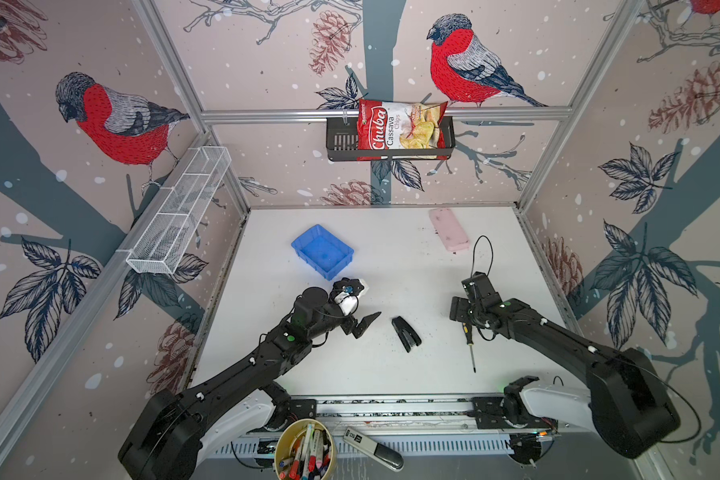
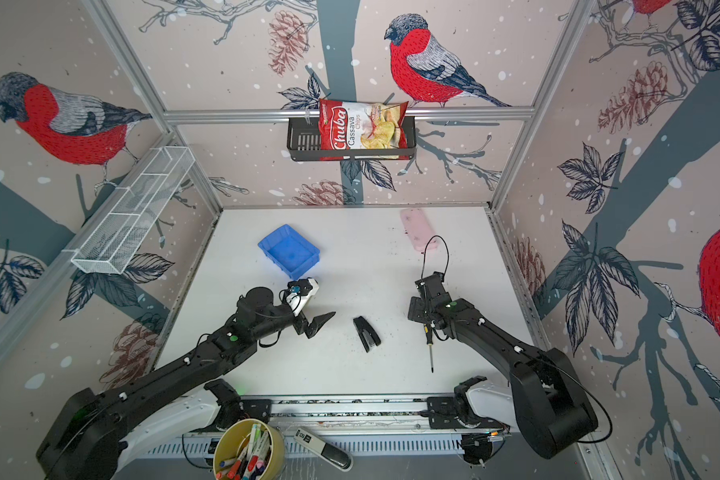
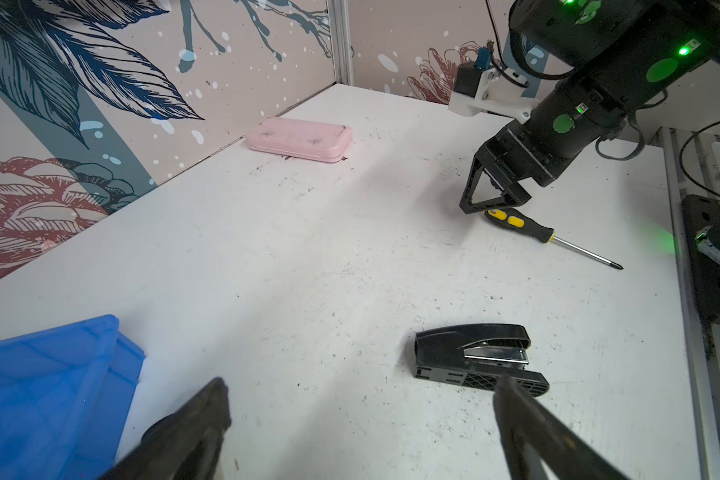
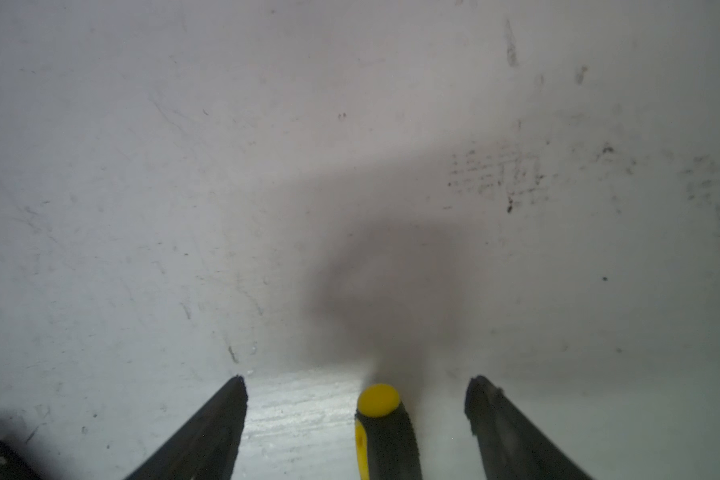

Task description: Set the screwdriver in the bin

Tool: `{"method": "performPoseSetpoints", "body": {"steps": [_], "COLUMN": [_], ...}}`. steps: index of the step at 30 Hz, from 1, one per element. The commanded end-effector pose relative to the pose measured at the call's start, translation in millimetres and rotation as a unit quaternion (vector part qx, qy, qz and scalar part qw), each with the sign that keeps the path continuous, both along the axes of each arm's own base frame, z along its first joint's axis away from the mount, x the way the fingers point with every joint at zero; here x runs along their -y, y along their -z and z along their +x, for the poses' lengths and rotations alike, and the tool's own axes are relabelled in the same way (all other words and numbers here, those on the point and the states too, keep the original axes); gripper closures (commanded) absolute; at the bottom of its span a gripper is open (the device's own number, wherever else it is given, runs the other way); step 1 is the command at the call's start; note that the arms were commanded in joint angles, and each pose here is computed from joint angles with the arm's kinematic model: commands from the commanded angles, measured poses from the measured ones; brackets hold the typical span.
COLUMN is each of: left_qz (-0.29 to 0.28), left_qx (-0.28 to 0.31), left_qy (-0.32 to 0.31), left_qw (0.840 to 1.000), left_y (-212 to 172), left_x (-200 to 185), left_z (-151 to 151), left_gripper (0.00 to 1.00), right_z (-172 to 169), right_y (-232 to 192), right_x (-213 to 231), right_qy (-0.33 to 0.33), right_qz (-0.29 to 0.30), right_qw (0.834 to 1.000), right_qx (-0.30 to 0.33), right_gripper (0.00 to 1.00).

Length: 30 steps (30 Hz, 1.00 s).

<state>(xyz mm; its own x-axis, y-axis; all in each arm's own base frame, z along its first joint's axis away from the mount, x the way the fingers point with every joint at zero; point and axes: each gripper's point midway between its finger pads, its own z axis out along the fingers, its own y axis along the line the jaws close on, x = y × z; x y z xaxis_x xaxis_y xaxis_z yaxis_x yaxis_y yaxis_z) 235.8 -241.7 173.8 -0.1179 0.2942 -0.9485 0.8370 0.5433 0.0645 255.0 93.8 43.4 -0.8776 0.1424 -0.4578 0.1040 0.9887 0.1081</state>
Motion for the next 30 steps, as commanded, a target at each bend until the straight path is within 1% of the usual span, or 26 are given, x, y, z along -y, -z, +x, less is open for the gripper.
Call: {"method": "performPoseSetpoints", "body": {"steps": [1, 2, 5, 9, 16, 20, 30], "left_qz": [-0.026, -0.026, -0.022, -0.024, -0.027, -0.028, -0.034], "left_qx": [0.008, 0.006, -0.001, -0.007, -0.014, -0.024, -0.037], "left_qy": [0.004, 0.004, 0.004, 0.008, 0.002, -0.003, -0.011], "left_qw": [1.000, 1.000, 1.000, 1.000, 1.000, 0.999, 0.999], "left_y": [-10, -9, -5, -3, 0, 4, 7], "left_x": [4, 3, 4, 5, 5, 5, 5], "left_z": [-1, -2, -2, -3, -2, 0, 2], "left_gripper": [0.02, 0.03, 0.02, 0.03, 0.02, 0.02, 0.02], "right_z": [-9, -10, -12, -14, -18, -19, -18], "right_y": [8, 11, 13, 22, 30, 30, 30], "right_x": [-1, 0, 0, 0, 3, 3, 4], "right_qy": [0.004, 0.003, 0.000, 0.001, 0.000, -0.002, -0.015], "right_qz": [0.006, 0.006, 0.003, -0.001, -0.010, -0.011, -0.022], "right_qw": [1.000, 1.000, 0.999, 0.999, 0.998, 0.998, 0.998], "right_qx": [-0.025, -0.028, -0.033, -0.046, -0.058, -0.058, -0.063], "right_gripper": [0.20, 0.24, 0.28, 0.38, 0.47, 0.55, 0.68]}}
